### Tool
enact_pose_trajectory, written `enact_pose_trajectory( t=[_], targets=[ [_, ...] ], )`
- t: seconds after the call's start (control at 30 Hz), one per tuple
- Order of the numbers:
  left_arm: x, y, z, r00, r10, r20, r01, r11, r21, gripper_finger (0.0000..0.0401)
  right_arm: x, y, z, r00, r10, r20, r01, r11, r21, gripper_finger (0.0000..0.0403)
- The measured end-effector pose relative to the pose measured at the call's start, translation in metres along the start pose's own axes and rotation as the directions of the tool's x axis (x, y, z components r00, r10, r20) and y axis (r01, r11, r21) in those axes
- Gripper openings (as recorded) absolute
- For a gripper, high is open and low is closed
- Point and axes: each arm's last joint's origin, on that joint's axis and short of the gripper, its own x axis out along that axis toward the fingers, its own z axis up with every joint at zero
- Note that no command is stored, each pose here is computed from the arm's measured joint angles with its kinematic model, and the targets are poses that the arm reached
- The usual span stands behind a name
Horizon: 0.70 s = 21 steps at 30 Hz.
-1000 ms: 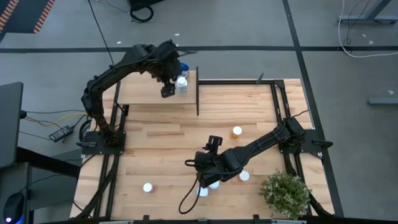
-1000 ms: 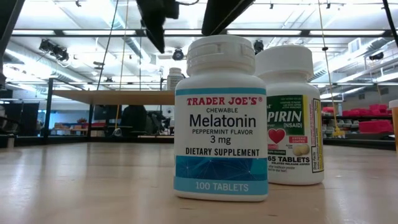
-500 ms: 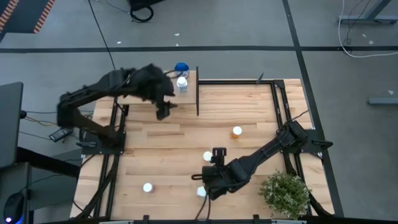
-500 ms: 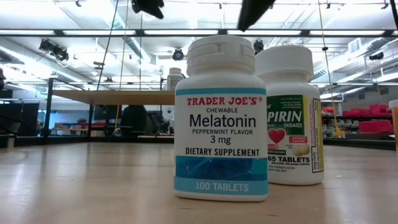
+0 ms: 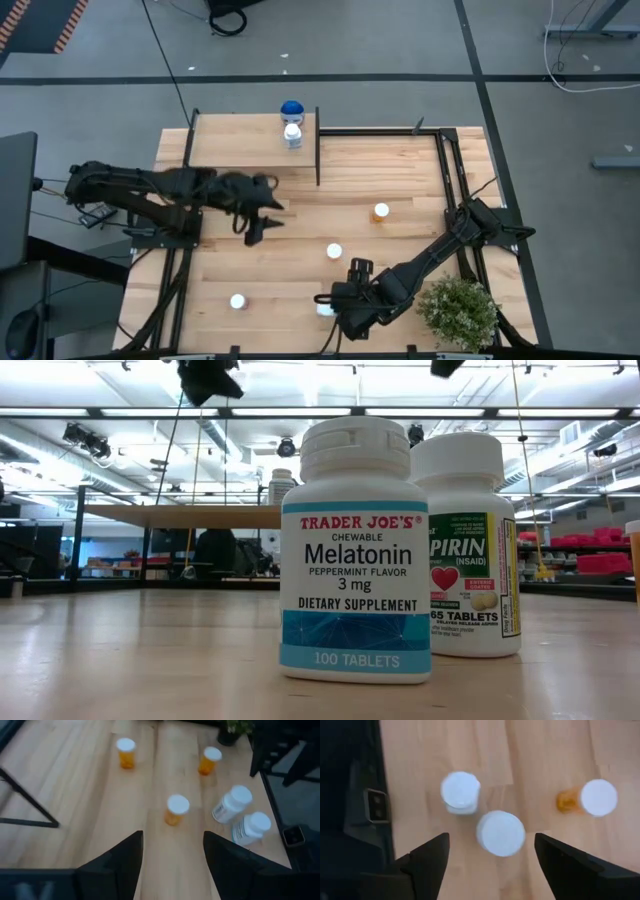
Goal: Pick and place medicine bottles onto shelf by color
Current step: Put the white pill bottle on the shelf
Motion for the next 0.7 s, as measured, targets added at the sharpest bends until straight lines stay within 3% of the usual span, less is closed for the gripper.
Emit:
enact_pose_trajectory(
  t=[0.23, 0.7],
  targets=[
    [0.013, -0.020, -0.021, 1.000, -0.021, 0.010, 0.021, 1.000, 0.012, 0.0210, 0.010, 0.003, -0.010, 0.999, -0.046, 0.024, 0.044, 0.996, 0.077, 0.0319],
    [0.011, -0.047, -0.030, 0.999, -0.021, 0.050, 0.019, 0.998, 0.054, 0.0203, 0.050, -0.008, -0.022, 0.997, -0.079, -0.001, 0.079, 0.991, 0.111, 0.0319]
  ],
)
